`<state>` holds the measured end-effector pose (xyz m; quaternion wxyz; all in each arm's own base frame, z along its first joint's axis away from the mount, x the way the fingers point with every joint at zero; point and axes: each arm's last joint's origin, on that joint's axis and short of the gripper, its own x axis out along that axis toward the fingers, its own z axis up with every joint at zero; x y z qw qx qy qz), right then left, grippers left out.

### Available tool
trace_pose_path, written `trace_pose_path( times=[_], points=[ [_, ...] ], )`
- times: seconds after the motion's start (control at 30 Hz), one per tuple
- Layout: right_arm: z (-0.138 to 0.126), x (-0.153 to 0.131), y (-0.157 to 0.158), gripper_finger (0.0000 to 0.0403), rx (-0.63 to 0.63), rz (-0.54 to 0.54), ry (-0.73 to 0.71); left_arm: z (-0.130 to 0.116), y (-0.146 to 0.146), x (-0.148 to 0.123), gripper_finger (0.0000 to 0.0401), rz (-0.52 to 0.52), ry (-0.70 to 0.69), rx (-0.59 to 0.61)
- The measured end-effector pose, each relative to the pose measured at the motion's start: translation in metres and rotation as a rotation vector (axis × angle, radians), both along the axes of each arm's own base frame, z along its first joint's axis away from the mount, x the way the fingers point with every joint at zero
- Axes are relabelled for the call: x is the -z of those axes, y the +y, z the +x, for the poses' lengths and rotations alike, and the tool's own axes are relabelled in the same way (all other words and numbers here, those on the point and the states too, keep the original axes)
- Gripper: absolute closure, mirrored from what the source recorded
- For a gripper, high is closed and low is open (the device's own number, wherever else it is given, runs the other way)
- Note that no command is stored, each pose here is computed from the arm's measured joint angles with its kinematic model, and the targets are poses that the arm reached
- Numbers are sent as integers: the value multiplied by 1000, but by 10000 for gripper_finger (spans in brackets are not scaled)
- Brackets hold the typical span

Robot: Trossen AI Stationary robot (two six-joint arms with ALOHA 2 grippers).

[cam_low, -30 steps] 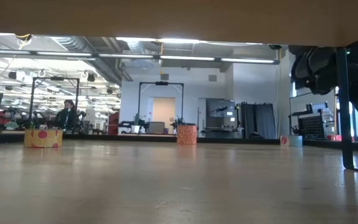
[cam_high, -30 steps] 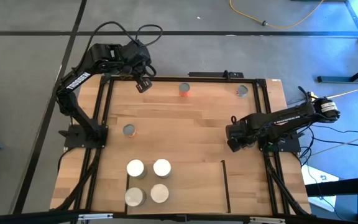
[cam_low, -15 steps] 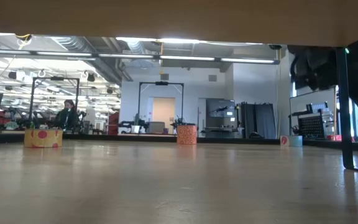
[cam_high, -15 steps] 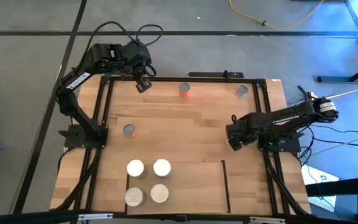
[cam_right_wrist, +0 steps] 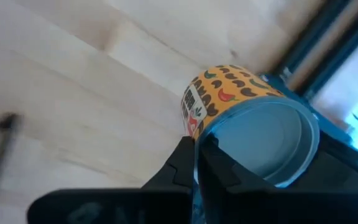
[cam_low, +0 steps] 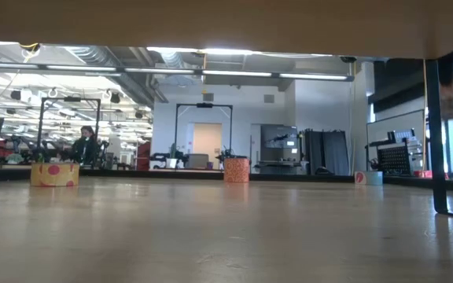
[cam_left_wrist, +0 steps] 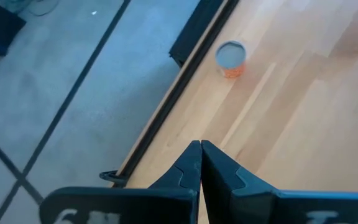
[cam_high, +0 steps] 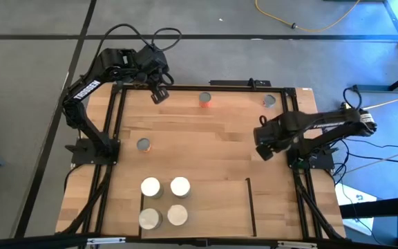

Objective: Pick and place cans onto a shelf
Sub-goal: Put the canned spicy black beans on the shelf

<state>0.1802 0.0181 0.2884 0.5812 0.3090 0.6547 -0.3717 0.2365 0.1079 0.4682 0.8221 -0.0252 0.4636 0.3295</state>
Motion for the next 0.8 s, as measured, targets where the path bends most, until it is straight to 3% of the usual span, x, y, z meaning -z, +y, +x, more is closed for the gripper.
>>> trace_pose_path(
  times=[0.37, 0.8],
  points=[
    [29, -71, 2, 396, -192, -11, -270, 1, -1, 0, 401, -26, -10, 19],
    [97, -128, 34, 396, -545, 26, -478, 1, -1, 0, 401, -26, -10, 19]
  ],
)
